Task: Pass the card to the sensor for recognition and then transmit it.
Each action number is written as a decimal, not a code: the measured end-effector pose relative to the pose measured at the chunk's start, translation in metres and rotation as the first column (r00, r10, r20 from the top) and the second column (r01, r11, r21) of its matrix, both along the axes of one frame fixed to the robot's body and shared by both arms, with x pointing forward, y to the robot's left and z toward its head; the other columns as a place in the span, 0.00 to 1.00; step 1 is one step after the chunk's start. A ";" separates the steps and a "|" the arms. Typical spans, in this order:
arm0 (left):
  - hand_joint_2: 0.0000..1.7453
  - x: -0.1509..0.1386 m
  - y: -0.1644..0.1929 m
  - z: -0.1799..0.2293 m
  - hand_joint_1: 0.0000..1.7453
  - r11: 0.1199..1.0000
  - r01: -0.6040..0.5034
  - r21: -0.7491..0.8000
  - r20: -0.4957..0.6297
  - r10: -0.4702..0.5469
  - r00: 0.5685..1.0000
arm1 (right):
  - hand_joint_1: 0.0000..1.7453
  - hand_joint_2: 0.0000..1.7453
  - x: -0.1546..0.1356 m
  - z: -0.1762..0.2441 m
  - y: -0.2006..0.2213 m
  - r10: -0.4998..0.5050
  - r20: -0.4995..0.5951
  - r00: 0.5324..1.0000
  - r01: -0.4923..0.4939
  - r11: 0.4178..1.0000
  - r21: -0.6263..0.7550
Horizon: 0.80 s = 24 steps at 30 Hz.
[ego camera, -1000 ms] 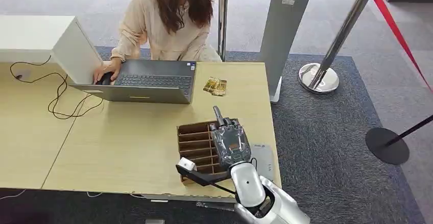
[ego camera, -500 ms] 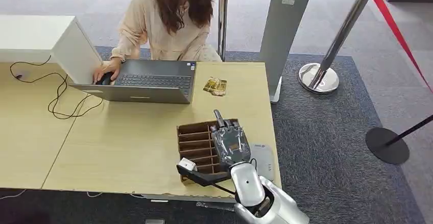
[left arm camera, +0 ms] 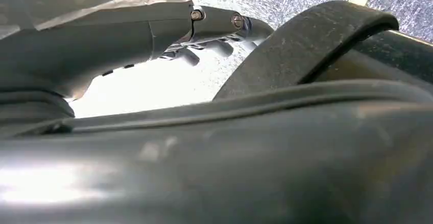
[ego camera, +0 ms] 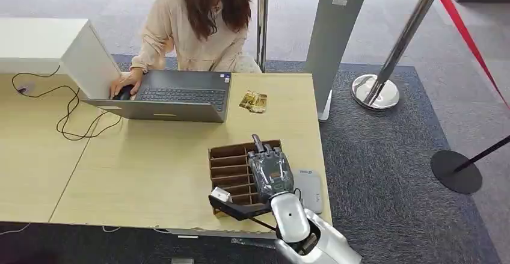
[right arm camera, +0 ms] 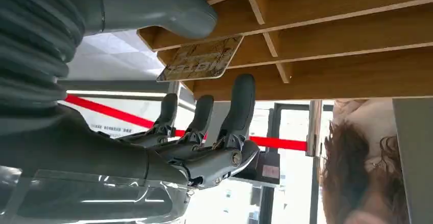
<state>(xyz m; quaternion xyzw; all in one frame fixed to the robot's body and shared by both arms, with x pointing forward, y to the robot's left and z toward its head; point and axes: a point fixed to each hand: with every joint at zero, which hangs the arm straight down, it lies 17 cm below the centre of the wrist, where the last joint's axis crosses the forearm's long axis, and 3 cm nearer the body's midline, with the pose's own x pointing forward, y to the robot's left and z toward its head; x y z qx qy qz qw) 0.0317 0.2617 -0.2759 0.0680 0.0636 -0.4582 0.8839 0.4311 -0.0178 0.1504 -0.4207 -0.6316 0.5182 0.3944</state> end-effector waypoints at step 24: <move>0.00 0.000 -0.001 0.000 0.00 1.000 -0.006 -0.005 0.002 0.006 1.000 | 1.00 1.00 0.010 0.003 0.007 0.005 0.037 0.999 -0.005 1.000 0.013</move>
